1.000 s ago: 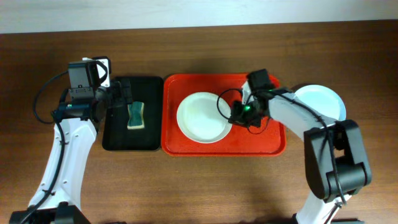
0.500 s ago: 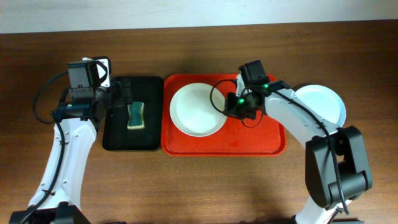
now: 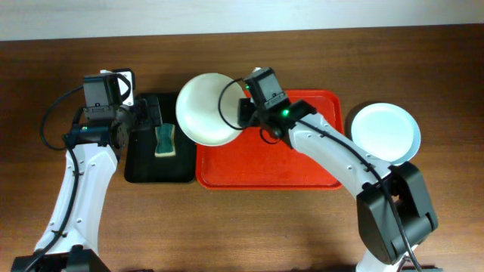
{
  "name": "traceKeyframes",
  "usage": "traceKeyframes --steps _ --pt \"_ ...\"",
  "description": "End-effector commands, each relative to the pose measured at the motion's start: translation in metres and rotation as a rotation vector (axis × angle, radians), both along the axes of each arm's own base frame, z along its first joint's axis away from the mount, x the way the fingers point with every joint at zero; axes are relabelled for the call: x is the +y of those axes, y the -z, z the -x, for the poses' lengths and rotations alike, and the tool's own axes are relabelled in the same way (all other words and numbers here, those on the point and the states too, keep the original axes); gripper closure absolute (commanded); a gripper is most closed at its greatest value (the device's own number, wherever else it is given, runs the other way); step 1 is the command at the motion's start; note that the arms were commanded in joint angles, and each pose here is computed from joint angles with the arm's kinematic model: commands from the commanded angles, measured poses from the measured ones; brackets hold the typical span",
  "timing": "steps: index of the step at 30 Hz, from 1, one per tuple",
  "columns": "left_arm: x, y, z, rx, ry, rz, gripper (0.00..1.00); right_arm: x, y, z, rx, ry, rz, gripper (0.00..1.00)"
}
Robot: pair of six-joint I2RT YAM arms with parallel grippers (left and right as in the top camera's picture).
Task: Clean dirty plates on tray and stack at the side
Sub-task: 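Lift the white plate with the right gripper and tilt it up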
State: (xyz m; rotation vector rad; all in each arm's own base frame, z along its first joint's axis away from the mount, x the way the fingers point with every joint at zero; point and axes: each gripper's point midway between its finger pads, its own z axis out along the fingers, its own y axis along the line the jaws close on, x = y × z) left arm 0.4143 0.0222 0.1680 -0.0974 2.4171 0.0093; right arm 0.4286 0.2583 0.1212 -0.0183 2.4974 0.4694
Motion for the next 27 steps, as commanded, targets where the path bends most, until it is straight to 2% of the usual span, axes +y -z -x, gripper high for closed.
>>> traceKeyframes --steps 1,9,15,22,27 --pt "0.001 -0.004 0.0 -0.013 -0.01 0.004 0.01 0.004 -0.029 -0.011 -0.073 0.057 -0.05 0.96" --pt "0.001 -0.004 0.0 -0.013 -0.01 0.004 0.01 0.015 -0.03 -0.007 -0.08 0.039 -0.06 0.96" --pt "0.001 -0.004 0.0 -0.013 -0.01 0.004 0.01 0.031 -0.036 -0.007 -0.18 0.091 0.0 0.96" --pt "0.001 -0.004 0.0 -0.013 -0.01 0.004 0.01 0.069 -0.016 0.002 -0.206 0.041 0.008 0.96" --pt "0.001 -0.004 0.0 -0.013 -0.01 0.004 0.01 0.067 -0.02 -0.006 -0.287 0.1 0.057 0.96"
